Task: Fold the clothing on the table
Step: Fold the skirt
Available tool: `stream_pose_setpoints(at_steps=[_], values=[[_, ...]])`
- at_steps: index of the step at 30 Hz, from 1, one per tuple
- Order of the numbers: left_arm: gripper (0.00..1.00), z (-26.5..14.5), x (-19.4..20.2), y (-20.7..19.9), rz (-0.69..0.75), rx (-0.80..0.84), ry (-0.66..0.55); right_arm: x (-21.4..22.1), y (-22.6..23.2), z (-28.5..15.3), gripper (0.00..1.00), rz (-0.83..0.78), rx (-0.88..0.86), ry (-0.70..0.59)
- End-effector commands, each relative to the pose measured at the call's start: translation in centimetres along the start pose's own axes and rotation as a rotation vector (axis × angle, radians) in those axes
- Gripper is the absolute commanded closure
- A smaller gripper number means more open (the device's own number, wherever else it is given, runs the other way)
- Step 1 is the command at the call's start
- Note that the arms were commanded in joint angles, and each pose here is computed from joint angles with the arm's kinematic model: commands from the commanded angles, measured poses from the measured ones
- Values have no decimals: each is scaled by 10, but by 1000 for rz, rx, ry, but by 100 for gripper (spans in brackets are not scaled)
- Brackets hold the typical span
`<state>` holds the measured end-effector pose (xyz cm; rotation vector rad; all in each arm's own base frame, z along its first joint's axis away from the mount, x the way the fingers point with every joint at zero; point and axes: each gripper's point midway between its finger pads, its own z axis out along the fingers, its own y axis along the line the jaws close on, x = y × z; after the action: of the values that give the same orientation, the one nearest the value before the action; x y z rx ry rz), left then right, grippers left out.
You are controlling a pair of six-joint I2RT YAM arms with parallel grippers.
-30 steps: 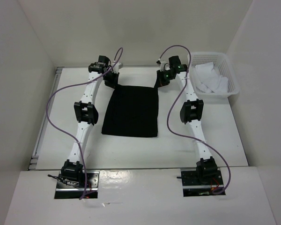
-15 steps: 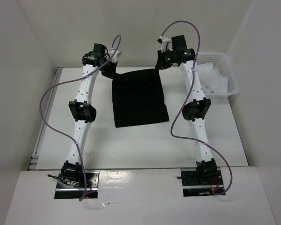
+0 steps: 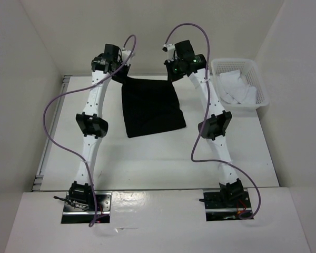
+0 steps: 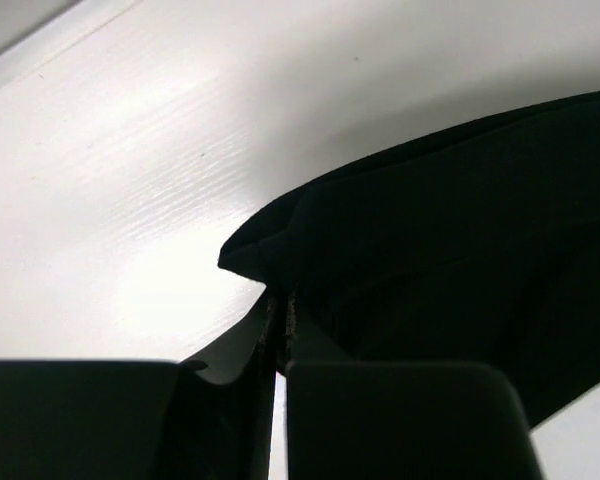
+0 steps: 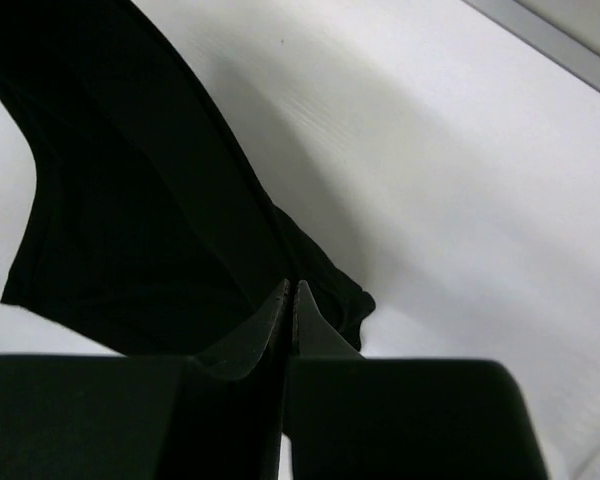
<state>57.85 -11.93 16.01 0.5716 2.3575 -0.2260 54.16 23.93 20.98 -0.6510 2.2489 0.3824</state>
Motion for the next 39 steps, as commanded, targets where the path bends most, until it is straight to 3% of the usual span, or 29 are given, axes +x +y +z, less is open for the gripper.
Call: stream_pose_setpoints(at_steps=[1, 6, 13, 14, 15, 17, 20, 24, 27, 32, 34, 39], values=[[100, -98, -75, -13, 14, -68, -241, -51, 16, -85, 100, -31, 92, -143], [100, -196, -111, -51, 42, -88, -399, -70, 60, -148, 100, -76, 97, -214], [100, -274, -108, -106, 151, 41, -471, -77, 89, -210, 100, -135, 125, -312], [100, -280, -109, -113, 161, 93, -487, -60, 84, -197, 100, -132, 139, -259], [100, -292, -110, -118, 187, 110, -512, -61, 84, -220, 100, -142, 153, -300], [100, -309, -111, -126, 213, 139, -545, -44, 80, -214, 100, -149, 166, -268], [100, -363, -111, -148, 250, 110, -635, -26, 79, -234, 100, -171, 179, -278], [100, -407, -104, -158, 263, 81, -694, -1, 78, -257, 100, -216, 188, -294], [100, -429, -96, -164, 261, 89, -715, 15, 82, -249, 100, -231, 162, -290], [100, -442, -107, -143, 225, -41, -777, 19, 77, -250, 100, -238, 174, -312], [100, -470, -112, -135, 210, -105, -859, 19, 79, -250, 100, -239, 164, -313], [100, -509, -89, -145, 185, -74, -888, 27, 81, -253, 100, -241, 154, -303]])
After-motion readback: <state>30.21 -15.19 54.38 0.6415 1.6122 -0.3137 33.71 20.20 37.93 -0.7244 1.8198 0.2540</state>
